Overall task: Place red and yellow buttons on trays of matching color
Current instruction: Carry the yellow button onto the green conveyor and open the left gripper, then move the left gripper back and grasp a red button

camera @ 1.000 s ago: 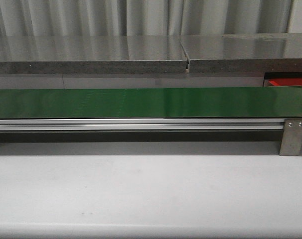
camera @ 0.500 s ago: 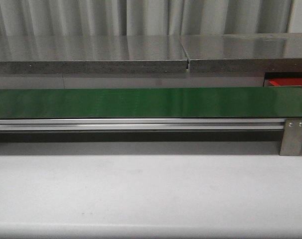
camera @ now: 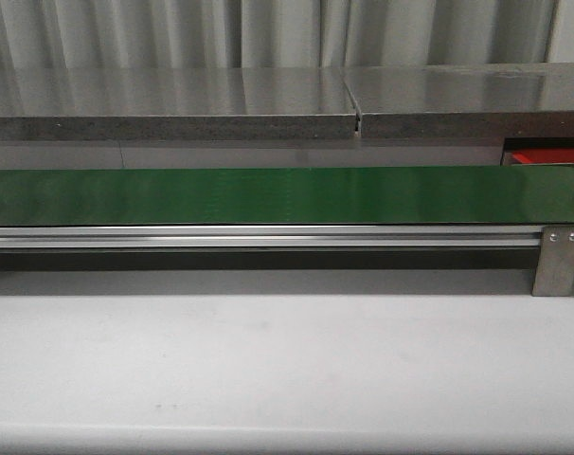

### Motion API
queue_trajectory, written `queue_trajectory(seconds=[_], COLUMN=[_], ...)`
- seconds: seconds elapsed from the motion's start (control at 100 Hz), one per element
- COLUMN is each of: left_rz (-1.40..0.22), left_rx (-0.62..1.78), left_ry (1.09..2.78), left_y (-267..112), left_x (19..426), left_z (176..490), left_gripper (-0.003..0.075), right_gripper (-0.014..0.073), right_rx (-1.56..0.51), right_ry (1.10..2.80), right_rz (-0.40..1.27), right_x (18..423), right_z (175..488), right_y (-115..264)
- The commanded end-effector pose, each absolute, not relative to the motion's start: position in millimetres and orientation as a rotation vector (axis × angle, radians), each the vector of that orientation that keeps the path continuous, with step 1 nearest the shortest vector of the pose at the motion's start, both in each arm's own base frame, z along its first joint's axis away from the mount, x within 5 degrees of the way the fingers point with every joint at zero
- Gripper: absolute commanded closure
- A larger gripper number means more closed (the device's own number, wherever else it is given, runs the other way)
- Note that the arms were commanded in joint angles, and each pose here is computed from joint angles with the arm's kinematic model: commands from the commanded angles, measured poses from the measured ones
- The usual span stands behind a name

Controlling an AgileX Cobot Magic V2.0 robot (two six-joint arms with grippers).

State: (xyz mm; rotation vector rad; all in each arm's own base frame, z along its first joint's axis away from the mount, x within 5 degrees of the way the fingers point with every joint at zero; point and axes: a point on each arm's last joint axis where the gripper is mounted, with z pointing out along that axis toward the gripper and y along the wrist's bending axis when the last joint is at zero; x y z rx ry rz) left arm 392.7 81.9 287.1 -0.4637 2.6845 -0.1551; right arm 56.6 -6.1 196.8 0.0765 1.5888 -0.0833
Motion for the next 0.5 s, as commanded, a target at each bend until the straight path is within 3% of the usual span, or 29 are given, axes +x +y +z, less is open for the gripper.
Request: queue_trajectory(seconds=[0.0,0.25,0.49], left_rz=[-0.203,-0.136,-0.027], left_rx=[-0.418,-0.39,-0.381], left_ry=[2.51,2.434,2.503], left_y=[71.9,73.3,81.8], left_x=[384.5,362.5,351.2], left_z=[337.2,370.9,371.1], left_gripper=[0.0188,0.0189,0.0189], right_gripper=[0.0661,0.0661,0.0661], right_rx=[0.058,0.058,0.058], right_ry=[1.473,1.473,1.473], right_rz=[-0.097,-0.097,-0.097], right_x=[53.6,53.6,53.6], right_z=[211.9,211.9,211.9], right_y=[-5.4,-5.4,-5.4])
